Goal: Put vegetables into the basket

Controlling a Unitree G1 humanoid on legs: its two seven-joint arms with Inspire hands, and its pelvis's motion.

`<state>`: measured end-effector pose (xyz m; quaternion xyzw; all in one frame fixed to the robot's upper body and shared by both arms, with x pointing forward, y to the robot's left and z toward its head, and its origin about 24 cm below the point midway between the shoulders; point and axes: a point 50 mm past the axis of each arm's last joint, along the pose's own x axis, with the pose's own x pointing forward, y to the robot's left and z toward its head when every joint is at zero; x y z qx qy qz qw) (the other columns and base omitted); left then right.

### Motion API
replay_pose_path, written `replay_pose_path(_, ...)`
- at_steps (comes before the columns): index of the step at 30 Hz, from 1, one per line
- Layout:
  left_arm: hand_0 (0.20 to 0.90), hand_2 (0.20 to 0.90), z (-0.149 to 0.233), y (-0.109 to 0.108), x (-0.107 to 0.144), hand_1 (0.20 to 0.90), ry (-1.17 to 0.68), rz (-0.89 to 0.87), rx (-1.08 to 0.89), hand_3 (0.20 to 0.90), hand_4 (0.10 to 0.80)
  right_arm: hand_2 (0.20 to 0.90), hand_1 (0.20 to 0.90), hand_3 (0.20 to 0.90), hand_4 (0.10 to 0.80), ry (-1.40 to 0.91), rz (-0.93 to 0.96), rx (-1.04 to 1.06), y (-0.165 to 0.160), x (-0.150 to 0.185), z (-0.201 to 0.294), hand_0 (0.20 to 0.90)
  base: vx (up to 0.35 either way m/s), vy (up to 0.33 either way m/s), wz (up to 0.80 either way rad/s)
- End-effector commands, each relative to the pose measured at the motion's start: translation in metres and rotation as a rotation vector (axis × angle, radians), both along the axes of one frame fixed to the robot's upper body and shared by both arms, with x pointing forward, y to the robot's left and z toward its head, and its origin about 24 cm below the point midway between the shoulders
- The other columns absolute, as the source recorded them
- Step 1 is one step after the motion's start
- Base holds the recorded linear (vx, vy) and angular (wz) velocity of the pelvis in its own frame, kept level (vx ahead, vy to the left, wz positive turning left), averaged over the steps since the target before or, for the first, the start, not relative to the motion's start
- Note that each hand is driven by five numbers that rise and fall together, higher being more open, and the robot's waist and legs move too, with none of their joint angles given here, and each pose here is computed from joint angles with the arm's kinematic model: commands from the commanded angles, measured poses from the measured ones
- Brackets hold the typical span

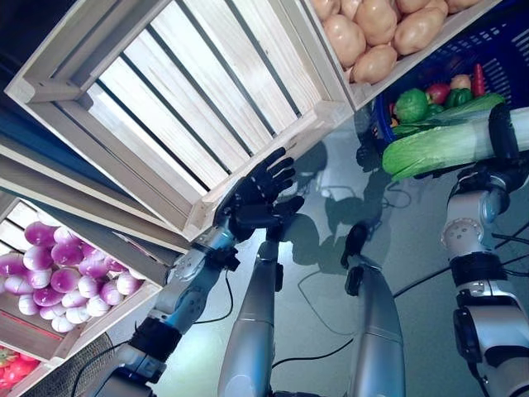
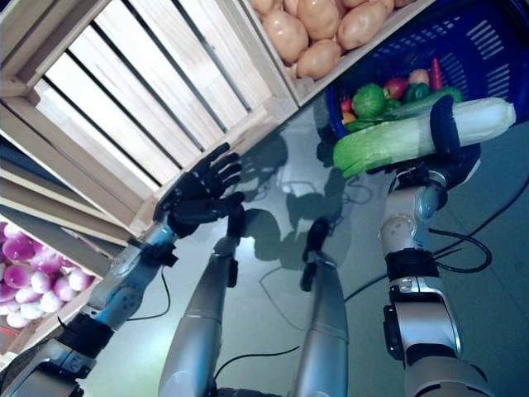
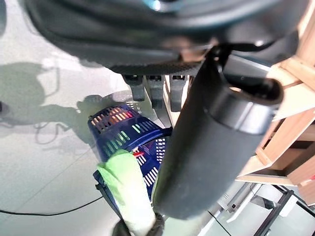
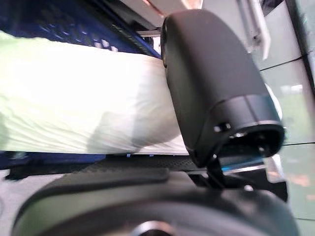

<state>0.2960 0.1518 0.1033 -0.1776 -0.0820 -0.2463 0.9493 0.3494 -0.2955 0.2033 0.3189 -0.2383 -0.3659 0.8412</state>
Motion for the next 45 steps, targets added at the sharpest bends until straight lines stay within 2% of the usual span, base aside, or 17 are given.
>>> replay_pose_path(1, 0.9, 0.9, 0.035, -0.001, -0.014, 0.9, -0.199, -0.052, -0.039, 0.9, 0.8, 0.3, 0.3, 0.3, 0.4, -0.404, -0.395, -0.301, -0.03, -0.062, 0.118, 0.3, 0.07, -0.015, 0.01)
replay_pose_path(7, 0.9, 0.9, 0.034, -0.003, -0.018, 0.9, -0.188, -0.071, -0.042, 0.9, 0.8, 0.3, 0.3, 0.3, 0.4, -0.392, -0.58, -0.364, -0.026, -0.073, 0.132, 0.3, 0.065, -0.005, 0.01)
replay_pose_path(12, 0.9, 0.9, 0.03, -0.008, -0.022, 0.9, -0.181, -0.089, -0.045, 0.9, 0.8, 0.3, 0.3, 0.3, 0.4, -0.315, -0.815, -0.494, -0.018, -0.077, 0.145, 0.3, 0.051, 0.013, 0.02)
replay_pose_path(14, 0.9, 0.9, 0.03, -0.009, -0.023, 0.9, -0.182, -0.096, -0.046, 0.9, 0.8, 0.3, 0.3, 0.3, 0.4, -0.312, -0.835, -0.487, -0.019, -0.078, 0.15, 0.3, 0.017, 0.007, 0.0)
replay_pose_path(18, 0.9, 0.9, 0.029, -0.01, -0.024, 0.9, -0.178, -0.101, -0.046, 0.9, 0.8, 0.3, 0.3, 0.3, 0.4, -0.32, -0.756, -0.404, -0.023, -0.073, 0.15, 0.3, 0.0, 0.0, 0.0)
replay_pose_path(27, 0.9, 0.9, 0.03, -0.015, -0.019, 0.9, -0.176, -0.106, -0.047, 0.9, 0.8, 0.3, 0.3, 0.3, 0.4, -0.426, -0.393, -0.128, -0.033, -0.048, 0.125, 0.3, 0.003, 0.0, 0.02)
replay_pose_path(35, 0.9, 0.9, 0.029, -0.022, -0.016, 0.9, -0.166, -0.091, -0.048, 0.9, 0.8, 0.3, 0.3, 0.3, 0.4, -0.457, -0.239, -0.155, -0.021, -0.036, 0.121, 0.3, 0.006, 0.001, 0.01)
replay_pose_path(36, 0.9, 0.9, 0.029, -0.023, -0.017, 0.9, -0.167, -0.092, -0.048, 0.9, 0.8, 0.549, 0.549, 0.549, 0.566, -0.46, -0.23, -0.157, -0.02, -0.036, 0.121, 0.549, 0.022, 0.01, 0.06)
replay_pose_path(37, 0.9, 0.9, 0.029, -0.023, -0.017, 0.9, -0.169, -0.092, -0.045, 0.9, 0.8, 0.9, 0.9, 0.9, 0.8, -0.463, -0.219, -0.149, -0.02, -0.035, 0.12, 0.9, 0.012, 0.006, 0.04)
replay_pose_path(45, 0.9, 0.9, 0.032, -0.023, -0.016, 0.9, -0.184, -0.088, -0.048, 0.9, 0.8, 0.9, 0.9, 0.9, 0.8, -0.424, -0.29, -0.195, -0.017, -0.035, 0.124, 0.9, 0.001, 0.002, 0.01)
